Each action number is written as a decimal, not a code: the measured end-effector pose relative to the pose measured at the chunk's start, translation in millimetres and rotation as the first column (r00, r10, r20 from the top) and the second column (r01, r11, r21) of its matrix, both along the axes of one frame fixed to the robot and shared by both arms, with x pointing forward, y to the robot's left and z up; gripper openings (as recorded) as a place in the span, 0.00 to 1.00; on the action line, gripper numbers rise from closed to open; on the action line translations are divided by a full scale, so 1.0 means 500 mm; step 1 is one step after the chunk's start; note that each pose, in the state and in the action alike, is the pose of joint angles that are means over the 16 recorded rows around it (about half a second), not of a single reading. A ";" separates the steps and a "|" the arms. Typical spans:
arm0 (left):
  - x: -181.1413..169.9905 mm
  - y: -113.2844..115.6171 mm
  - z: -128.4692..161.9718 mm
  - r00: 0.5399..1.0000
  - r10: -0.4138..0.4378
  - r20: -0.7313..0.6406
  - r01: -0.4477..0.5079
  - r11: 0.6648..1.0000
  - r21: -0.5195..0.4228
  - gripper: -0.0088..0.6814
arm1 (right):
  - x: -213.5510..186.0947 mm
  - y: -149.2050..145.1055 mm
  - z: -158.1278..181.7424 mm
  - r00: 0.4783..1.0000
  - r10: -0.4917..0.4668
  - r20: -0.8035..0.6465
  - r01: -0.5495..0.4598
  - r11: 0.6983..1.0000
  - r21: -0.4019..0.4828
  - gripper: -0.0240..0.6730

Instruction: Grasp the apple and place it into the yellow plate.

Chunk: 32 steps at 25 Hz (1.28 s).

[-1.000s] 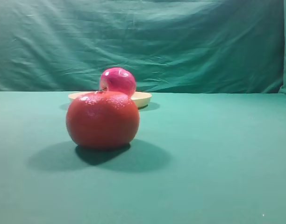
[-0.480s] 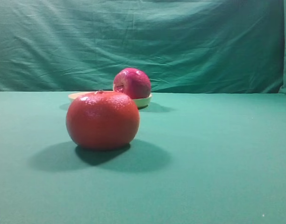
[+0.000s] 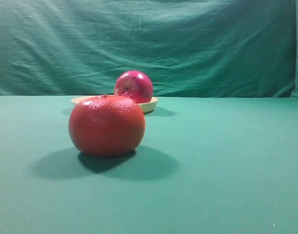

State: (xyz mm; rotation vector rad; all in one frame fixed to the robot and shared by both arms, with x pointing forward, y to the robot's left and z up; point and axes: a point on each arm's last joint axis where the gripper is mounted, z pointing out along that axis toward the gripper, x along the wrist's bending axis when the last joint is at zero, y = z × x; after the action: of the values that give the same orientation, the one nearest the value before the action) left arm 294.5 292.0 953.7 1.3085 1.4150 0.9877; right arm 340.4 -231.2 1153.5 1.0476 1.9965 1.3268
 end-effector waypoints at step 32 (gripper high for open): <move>0.000 0.000 0.000 1.000 0.000 0.000 0.000 1.000 0.000 0.24 | -0.116 -0.112 -0.255 0.924 -0.351 0.149 0.345 0.936 0.067 0.03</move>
State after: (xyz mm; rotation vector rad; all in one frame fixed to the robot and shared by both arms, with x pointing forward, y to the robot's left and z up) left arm 294.5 292.0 953.7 1.3085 1.4150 0.9877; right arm 282.5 -287.2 1026.2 1.2086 1.5838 1.2169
